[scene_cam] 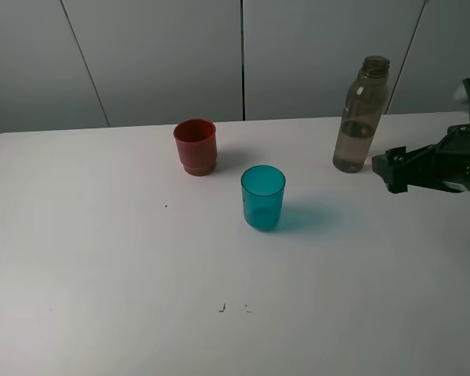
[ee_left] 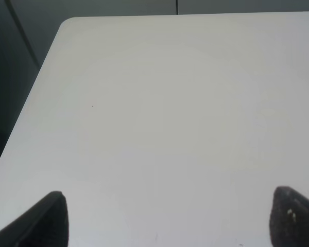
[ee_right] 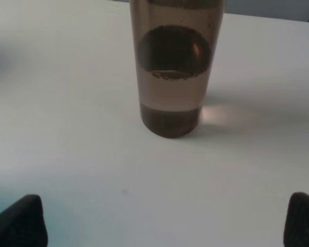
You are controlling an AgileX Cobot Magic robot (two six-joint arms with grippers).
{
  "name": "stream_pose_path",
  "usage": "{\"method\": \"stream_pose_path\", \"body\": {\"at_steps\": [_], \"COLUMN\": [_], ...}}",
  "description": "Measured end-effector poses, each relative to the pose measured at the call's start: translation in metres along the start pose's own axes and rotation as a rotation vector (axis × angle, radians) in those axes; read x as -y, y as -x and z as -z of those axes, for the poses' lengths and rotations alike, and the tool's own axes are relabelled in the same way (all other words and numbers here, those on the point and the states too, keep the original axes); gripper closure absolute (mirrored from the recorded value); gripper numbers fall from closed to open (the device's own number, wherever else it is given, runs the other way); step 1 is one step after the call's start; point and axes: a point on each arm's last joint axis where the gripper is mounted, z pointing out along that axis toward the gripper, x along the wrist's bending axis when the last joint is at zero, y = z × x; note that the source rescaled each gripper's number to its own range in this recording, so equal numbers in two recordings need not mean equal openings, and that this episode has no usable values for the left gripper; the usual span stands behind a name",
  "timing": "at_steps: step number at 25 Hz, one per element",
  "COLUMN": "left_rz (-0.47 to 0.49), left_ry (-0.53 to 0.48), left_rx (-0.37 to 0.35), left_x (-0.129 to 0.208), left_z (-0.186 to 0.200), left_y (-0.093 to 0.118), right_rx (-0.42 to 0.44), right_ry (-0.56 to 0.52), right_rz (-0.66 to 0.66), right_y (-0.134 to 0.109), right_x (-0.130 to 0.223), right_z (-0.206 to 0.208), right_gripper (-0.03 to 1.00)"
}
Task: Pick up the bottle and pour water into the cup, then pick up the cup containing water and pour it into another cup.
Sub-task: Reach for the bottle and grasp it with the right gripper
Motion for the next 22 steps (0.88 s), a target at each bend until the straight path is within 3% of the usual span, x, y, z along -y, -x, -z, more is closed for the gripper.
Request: {"method": "stream_pose_path", "body": {"at_steps": [10,16,22], "left_rz": [0.0,0.0,-0.003], "left_ry": [0.0,0.0,0.0], "left_rx": [0.0,0.0,0.0], "left_x": [0.0,0.0,0.0], "left_z": [0.0,0.0,0.0], "left_y": [0.0,0.0,0.0], "right_rx": [-0.068,-0.074,-0.063], "right_ry": [0.143,0.108,0.161], "right_rz": [-0.013,-0.016,-0.03], "right_y": [-0.007,-0.008,-0.007], "right_x": [0.017,0.027,0.017], "right_z": [-0.051,-0.082,-0.109], "right_gripper": [-0.03,-0.03,-0.03]}}
